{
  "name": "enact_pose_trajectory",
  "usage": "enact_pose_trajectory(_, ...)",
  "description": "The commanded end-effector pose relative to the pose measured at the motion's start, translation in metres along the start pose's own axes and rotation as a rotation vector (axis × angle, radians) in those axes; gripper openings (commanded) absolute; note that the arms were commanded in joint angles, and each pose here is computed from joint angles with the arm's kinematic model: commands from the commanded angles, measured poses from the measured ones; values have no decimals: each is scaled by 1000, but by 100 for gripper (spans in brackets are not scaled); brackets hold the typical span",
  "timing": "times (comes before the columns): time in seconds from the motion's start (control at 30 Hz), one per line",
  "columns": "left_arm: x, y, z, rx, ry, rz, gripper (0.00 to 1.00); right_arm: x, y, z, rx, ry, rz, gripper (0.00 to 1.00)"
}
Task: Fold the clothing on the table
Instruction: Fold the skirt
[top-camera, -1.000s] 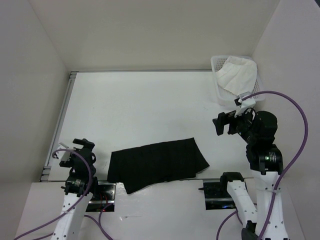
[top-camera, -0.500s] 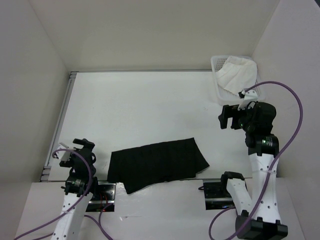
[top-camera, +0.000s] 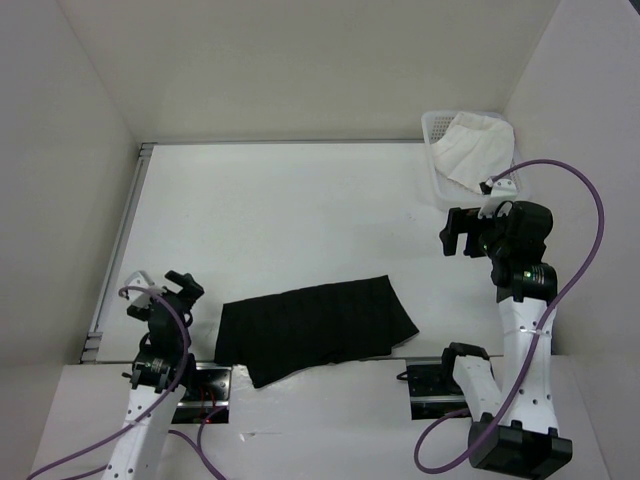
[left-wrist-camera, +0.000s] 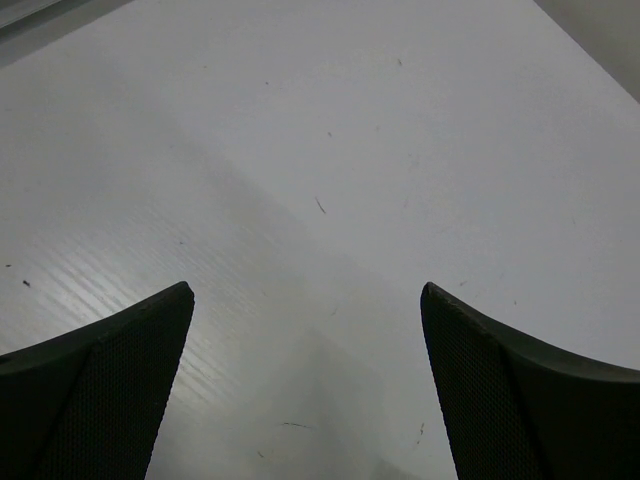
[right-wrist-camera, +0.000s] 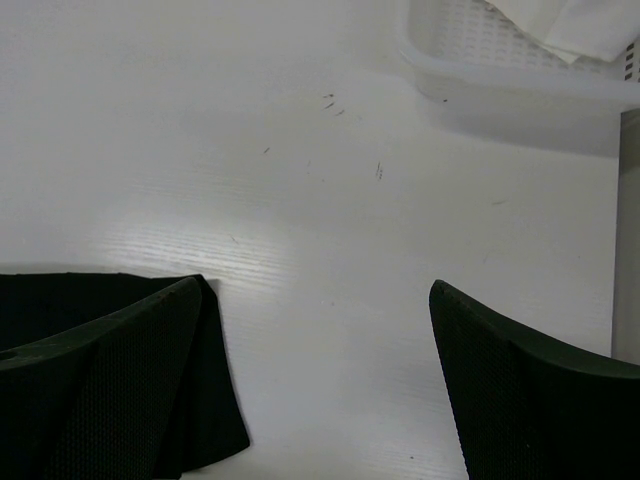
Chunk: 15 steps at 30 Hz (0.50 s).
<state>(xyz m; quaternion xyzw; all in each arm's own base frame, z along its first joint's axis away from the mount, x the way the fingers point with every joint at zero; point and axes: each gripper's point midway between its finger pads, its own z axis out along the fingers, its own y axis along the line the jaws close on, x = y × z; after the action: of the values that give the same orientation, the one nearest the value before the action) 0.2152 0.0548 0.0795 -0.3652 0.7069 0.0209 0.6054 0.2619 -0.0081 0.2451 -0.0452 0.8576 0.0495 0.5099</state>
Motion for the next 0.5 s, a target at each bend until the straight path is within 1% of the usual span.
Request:
enact_pose_trajectory(0.0,-7,-25,0,157,-58,4,100,-16,-1,-4,4,-68,-29,99)
enact_pose_trajectory(0.3,-2,-29,0,185,-40,8,100,-13,-6,-2,19,-56,-20,99)
enact_pose_trajectory(0.43,-13,-46,-5,278,-72,62,100,-13,-8,-2,28,-56,-16,99)
enact_pose_trajectory(0.47,-15,-51,-6,307,-85,104,100,-13,-8,-2,28,-56,-16,99)
